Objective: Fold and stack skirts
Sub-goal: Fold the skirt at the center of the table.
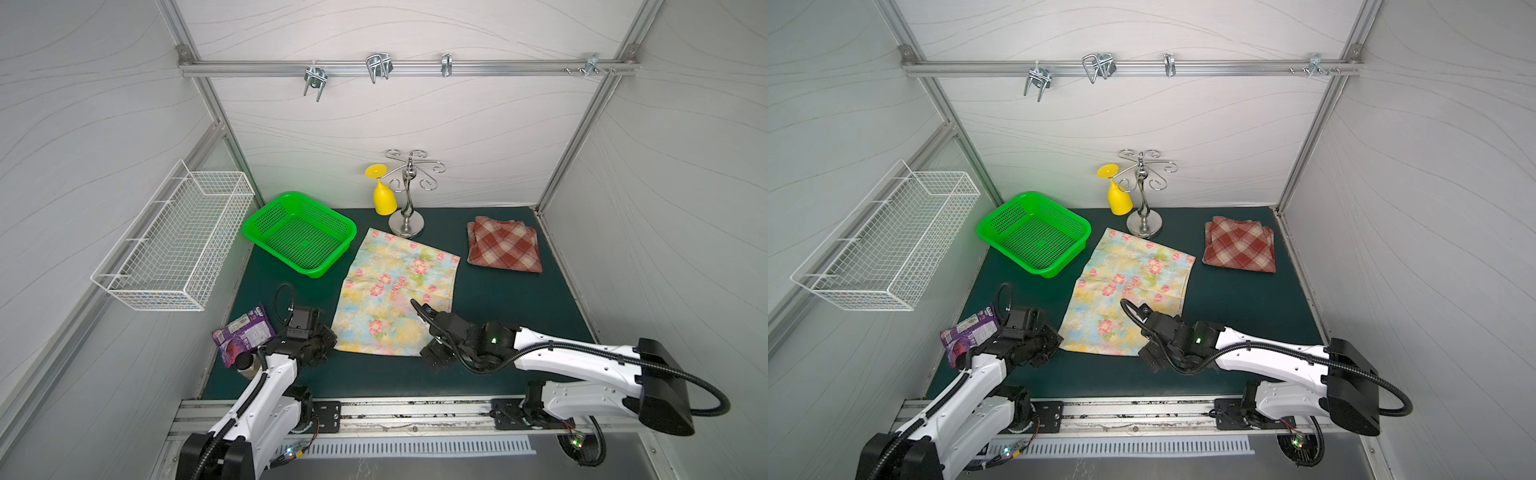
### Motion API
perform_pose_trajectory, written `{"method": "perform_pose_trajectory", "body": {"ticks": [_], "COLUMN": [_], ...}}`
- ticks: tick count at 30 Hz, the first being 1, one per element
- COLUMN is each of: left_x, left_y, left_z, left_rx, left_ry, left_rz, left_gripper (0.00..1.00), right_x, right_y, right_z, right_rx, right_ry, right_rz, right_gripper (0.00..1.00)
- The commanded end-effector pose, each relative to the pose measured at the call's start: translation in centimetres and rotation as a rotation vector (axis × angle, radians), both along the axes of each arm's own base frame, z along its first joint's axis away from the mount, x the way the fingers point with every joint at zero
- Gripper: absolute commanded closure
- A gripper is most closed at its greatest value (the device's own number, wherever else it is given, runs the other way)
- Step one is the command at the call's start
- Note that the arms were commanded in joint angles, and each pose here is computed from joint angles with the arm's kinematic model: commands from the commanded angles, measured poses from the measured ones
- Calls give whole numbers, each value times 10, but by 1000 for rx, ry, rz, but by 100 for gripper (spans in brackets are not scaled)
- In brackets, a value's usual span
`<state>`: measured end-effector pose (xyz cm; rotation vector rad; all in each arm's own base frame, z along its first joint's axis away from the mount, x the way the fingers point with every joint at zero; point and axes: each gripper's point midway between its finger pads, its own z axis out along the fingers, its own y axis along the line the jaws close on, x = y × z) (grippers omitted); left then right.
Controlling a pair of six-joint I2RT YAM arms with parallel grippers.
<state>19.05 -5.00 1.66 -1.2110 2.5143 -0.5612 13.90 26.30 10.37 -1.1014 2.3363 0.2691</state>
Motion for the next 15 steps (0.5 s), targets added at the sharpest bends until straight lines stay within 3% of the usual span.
{"method": "perform_pose_trajectory", "body": {"ticks": [1,8,15], "left_x": [-6,-3,20], "left_y": [3,9,24], "left_z": [-4,4,30], "left_rx": [9,26,11], "left_ry": [17,7,-27], "left_rz": [7,8,27], "left_gripper": [84,94,98], "right_x": [-2,-7,-12], "right_y": [-3,-1,5], "right_z": [-4,-11,-23], "right_rx": [-15,-35,-75], "right_ry": [-3,12,34], "right_rz": [7,58,89], "right_gripper": [1,1,1]}}
